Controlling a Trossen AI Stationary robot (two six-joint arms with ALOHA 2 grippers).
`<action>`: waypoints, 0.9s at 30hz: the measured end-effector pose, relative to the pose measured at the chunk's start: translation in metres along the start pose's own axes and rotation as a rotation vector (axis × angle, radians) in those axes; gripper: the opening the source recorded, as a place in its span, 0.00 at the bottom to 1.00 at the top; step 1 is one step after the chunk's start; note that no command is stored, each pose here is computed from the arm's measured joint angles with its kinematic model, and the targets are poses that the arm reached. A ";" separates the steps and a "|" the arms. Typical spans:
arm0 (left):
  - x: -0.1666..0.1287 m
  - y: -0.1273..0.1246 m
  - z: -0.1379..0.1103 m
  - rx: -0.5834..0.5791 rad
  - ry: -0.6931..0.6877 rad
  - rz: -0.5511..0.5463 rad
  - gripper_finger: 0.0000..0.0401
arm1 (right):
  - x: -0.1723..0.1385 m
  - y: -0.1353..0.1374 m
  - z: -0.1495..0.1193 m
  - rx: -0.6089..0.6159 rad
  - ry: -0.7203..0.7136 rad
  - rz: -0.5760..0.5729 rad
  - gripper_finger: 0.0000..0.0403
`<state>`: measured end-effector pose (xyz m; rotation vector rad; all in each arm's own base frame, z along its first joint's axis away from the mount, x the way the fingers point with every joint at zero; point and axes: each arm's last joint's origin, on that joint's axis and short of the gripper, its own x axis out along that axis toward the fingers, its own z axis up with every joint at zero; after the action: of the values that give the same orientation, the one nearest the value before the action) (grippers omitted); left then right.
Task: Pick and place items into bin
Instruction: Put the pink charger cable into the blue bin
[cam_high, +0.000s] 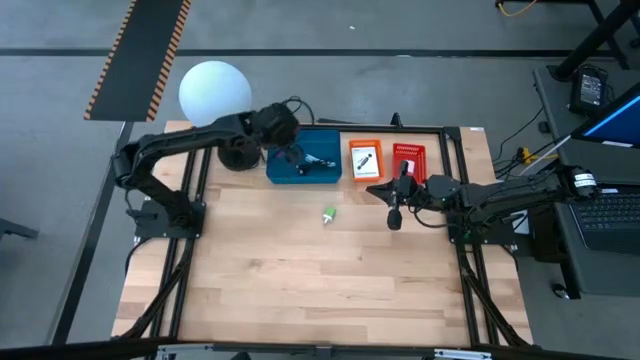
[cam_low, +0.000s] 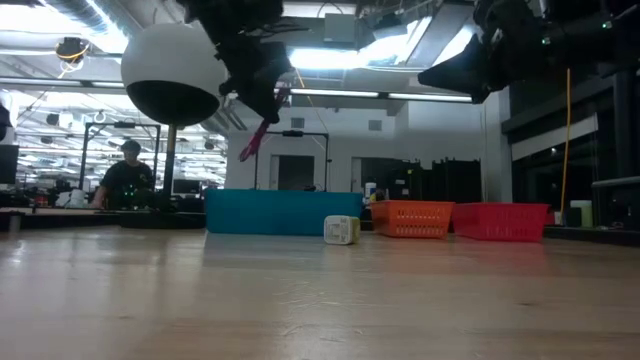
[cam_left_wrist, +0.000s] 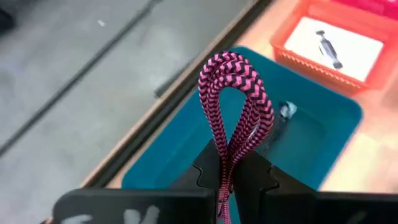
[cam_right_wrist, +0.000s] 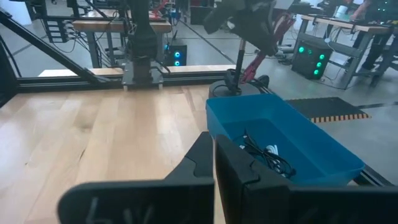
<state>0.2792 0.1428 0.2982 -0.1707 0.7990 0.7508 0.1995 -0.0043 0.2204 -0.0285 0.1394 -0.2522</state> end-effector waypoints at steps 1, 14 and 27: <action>0.000 0.001 0.004 0.000 0.025 -0.016 0.04 | 0.000 0.000 0.000 0.000 0.001 -0.001 0.00; 0.027 -0.001 0.011 0.053 0.168 -0.069 0.04 | 0.000 0.000 -0.001 -0.004 0.011 0.000 0.00; 0.064 -0.010 -0.010 0.077 0.280 -0.066 0.04 | 0.000 0.000 -0.001 -0.007 0.013 0.000 0.00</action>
<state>0.3095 0.1663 0.2455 -0.2348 1.0812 0.6399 0.1993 -0.0046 0.2191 -0.0333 0.1531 -0.2523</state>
